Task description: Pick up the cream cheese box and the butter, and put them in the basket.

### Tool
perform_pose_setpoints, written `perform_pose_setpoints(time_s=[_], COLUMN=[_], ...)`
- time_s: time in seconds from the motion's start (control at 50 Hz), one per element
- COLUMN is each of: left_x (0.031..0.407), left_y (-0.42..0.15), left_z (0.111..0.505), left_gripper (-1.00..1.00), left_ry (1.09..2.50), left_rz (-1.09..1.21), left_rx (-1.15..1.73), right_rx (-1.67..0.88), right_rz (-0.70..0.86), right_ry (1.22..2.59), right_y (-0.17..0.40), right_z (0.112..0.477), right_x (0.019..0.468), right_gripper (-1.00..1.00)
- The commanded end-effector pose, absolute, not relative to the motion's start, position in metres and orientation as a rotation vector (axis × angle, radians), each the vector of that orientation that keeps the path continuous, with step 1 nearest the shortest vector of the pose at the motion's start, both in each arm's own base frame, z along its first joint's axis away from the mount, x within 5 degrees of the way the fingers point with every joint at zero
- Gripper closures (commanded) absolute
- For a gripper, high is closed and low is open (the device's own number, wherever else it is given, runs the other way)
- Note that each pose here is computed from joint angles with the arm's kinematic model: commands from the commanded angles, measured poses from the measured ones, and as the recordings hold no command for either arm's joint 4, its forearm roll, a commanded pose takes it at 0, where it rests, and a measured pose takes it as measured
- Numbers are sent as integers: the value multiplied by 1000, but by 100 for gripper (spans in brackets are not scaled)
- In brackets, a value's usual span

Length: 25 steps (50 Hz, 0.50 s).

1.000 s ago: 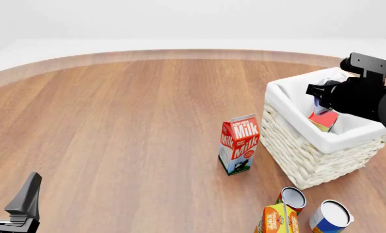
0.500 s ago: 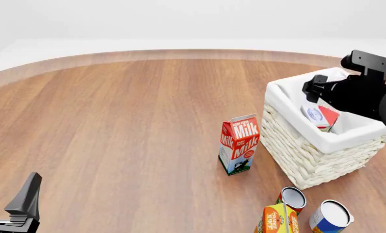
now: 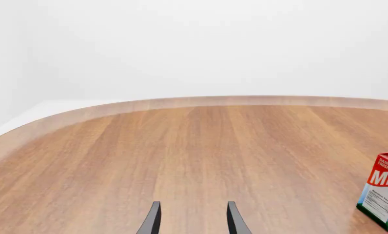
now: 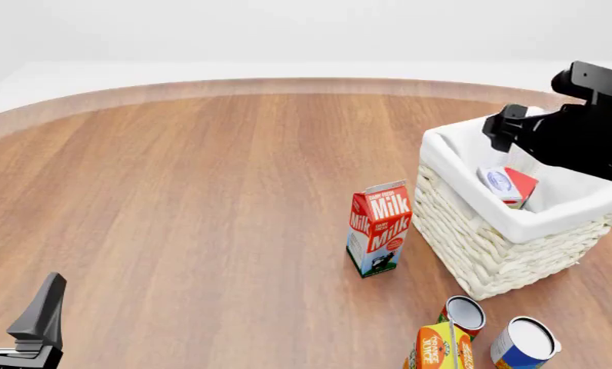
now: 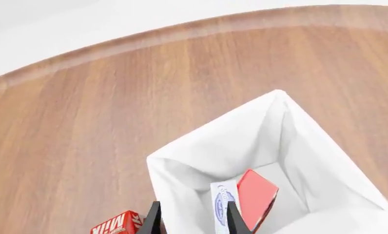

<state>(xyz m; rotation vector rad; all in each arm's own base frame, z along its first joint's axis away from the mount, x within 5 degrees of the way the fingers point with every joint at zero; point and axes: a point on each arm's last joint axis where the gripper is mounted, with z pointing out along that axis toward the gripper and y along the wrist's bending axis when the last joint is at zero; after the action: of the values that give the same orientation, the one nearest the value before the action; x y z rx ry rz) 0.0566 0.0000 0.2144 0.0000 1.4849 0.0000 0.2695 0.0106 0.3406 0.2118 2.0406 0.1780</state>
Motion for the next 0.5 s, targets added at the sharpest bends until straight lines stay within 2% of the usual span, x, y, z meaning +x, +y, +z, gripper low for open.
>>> perform_pose_setpoints(time_s=[0.02, 0.24, 0.4, 0.5], left_x=[57, 57, 57, 57], left_y=[0, 0, 0, 0], left_z=[214, 214, 214, 214], left_gripper=[-100, -100, -100, -100], left_ry=[1485, 1485, 1485, 1485], left_rz=[0, 0, 0, 0], left_rx=[0, 0, 0, 0], right_rx=[166, 71, -80, -164], right_rz=[197, 239, 307, 344], right_ry=[2007, 1908, 1793, 1758], right_y=[18, 31, 45, 55], right_z=[367, 423, 473, 483], right_x=[253, 220, 171, 160], right_gripper=[-100, -100, -100, -100])
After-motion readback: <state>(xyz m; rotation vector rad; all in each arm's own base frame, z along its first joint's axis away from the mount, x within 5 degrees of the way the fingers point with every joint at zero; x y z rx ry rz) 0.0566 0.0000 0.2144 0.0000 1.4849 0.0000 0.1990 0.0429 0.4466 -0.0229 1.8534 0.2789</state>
